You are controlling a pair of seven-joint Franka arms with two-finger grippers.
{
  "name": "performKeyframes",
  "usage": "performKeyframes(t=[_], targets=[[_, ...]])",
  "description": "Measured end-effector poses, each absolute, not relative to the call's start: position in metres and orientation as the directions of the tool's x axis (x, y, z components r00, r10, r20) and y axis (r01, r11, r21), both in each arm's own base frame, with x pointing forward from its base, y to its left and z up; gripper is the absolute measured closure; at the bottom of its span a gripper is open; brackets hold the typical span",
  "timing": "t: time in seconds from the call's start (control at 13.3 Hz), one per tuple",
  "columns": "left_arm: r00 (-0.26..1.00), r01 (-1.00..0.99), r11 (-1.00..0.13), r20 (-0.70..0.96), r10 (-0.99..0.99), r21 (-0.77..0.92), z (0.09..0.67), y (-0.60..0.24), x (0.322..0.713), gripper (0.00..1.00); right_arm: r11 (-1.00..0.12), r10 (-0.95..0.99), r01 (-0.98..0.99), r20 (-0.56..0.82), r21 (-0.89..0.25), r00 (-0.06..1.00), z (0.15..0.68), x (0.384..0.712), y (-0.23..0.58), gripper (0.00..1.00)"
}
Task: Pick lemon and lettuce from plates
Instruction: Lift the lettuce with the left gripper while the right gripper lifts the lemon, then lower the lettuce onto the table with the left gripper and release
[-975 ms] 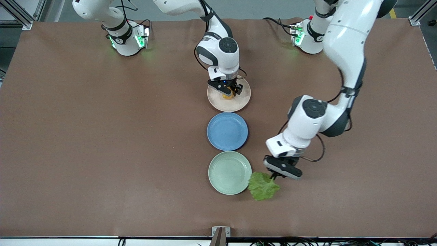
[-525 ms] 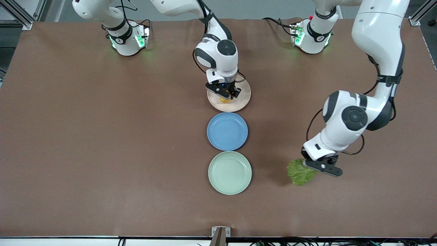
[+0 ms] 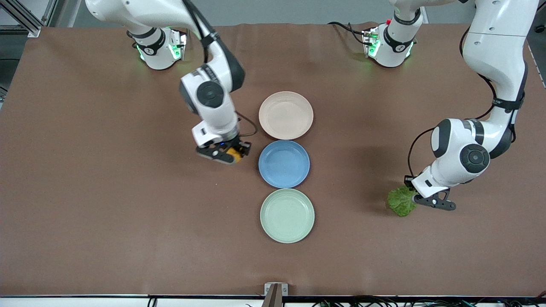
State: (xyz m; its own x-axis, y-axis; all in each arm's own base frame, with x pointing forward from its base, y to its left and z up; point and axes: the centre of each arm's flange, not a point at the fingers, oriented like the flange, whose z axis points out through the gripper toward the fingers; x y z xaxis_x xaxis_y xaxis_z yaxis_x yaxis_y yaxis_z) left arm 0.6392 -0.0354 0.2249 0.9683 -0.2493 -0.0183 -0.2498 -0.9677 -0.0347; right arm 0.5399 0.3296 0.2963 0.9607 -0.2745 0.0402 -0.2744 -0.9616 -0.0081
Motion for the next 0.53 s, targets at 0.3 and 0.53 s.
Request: performKeyframes(t=[0.3, 0.53], targets=[[0.968, -0.25, -0.967, 0.017, -0.251, -0.039, 0.244, -0.043, 0.644, 0.44, -0.989, -0.147, -0.146, -0.015, 0.033, 0.989, 0.268, 0.579, 0.183, 0.38], [0.972, -0.222, -0.973, 0.063, -0.226, -0.064, 0.308, -0.04, 0.651, 0.13, -0.998, -0.052, -0.052, -0.03, 0.029, 0.998, 0.257, 0.591, 0.094, 0.38]])
